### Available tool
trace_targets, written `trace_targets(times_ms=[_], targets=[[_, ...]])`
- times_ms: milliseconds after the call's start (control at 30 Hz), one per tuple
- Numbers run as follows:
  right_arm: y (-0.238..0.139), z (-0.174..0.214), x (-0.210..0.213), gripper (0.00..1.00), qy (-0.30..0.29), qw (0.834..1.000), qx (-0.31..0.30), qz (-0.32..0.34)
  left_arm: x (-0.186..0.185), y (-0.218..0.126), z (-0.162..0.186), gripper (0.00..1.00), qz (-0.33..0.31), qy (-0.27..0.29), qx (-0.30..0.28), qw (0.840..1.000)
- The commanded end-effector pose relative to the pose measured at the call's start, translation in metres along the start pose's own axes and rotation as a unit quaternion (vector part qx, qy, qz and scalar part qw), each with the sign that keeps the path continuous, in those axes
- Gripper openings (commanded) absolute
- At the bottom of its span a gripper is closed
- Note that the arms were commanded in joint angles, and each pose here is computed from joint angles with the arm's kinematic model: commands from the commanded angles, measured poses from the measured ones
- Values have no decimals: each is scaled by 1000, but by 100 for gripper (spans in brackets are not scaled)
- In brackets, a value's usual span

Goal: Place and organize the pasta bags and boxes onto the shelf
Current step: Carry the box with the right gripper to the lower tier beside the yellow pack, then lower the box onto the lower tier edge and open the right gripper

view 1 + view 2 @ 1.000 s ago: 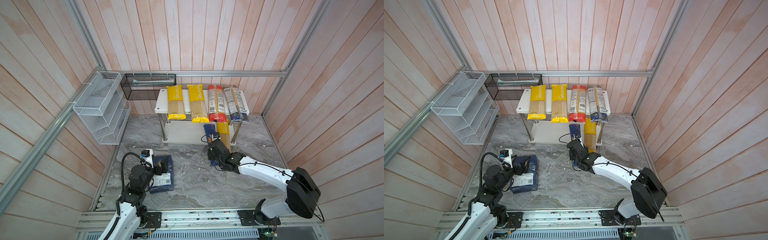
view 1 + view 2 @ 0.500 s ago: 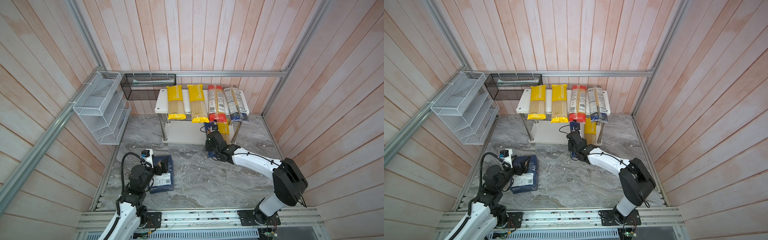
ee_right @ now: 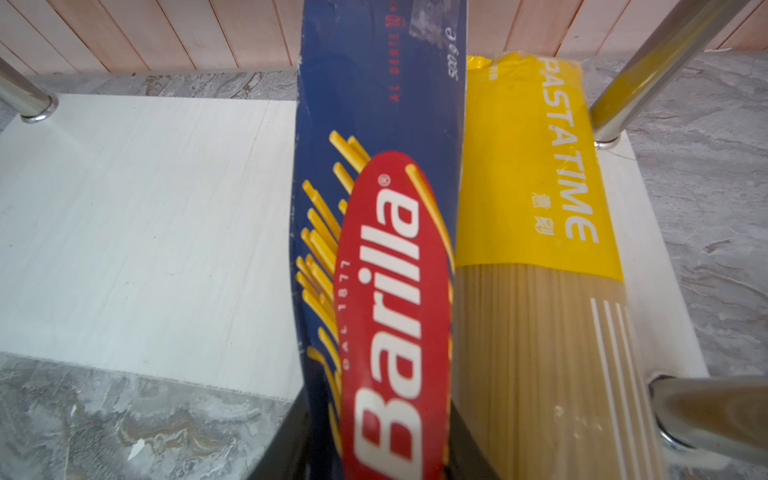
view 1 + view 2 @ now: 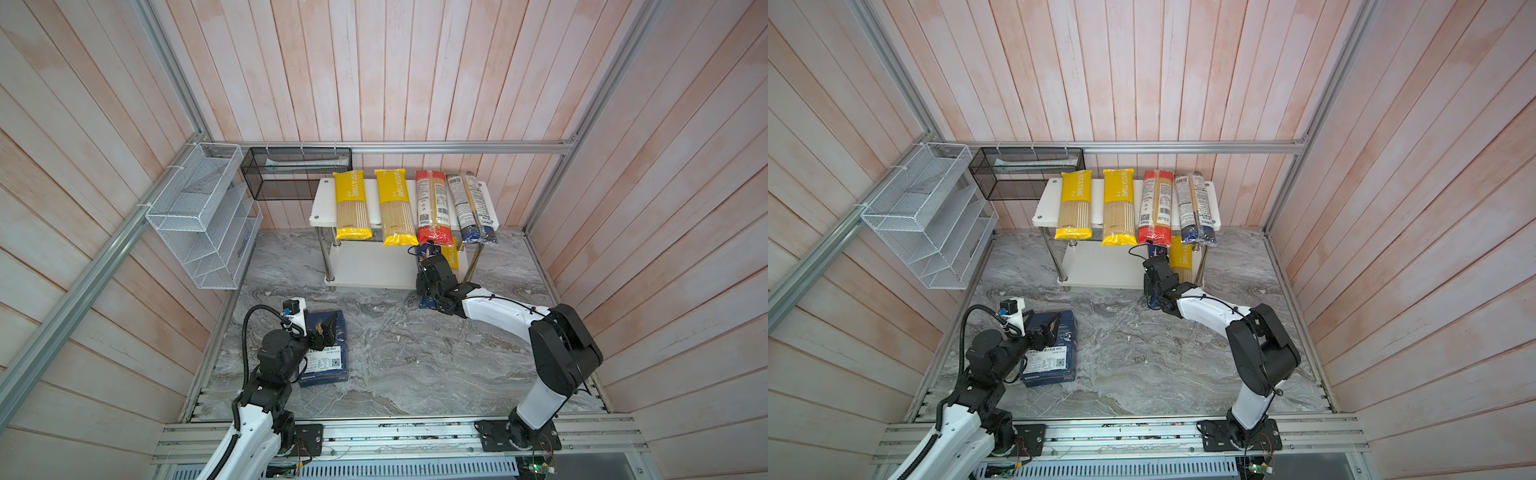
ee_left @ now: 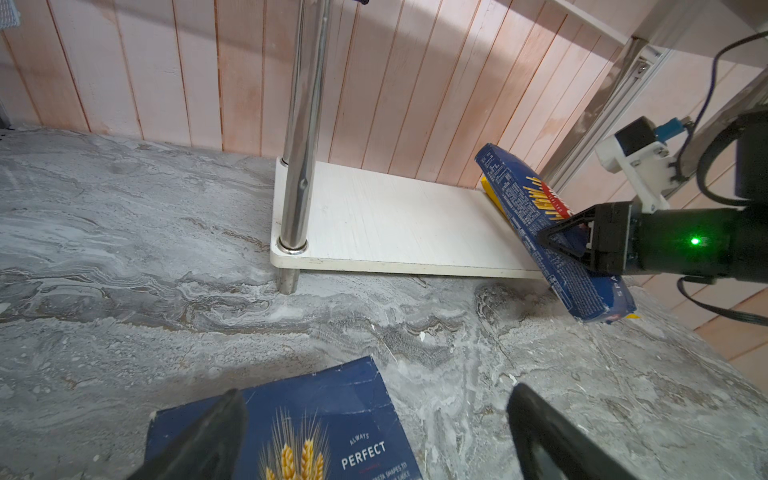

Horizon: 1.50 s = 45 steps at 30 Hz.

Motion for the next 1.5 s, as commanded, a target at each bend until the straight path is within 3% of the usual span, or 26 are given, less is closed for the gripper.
trace_targets(times_ms=[0,800,1000,1300,1467], targets=[[-10,-56,26,34,39,993,-97,-55,1,0,-5,100,-3,7,-9,1000],[20,-54,30,34,80,991,-92,-61,1,-1,-5,100,-4,6,-9,1000],[24,-49,27,38,86,991,-84,-56,1,-1,-5,100,-4,6,-9,1000],[19,-46,23,53,94,991,-81,-51,1,-1,-5,100,-4,6,-11,1000],[16,-45,21,53,98,990,-82,-52,1,-1,-5,100,-4,7,-10,1000]])
Point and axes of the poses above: each gripper's point midway between its finger pads, its own y axis out along the fingers, its own x axis along the line the jaws close on, z = x × y, the point moved 6 cm from there along -y, back along the fingers, and after that the axes turned 9 degrees about y, right-handed, at the moved point
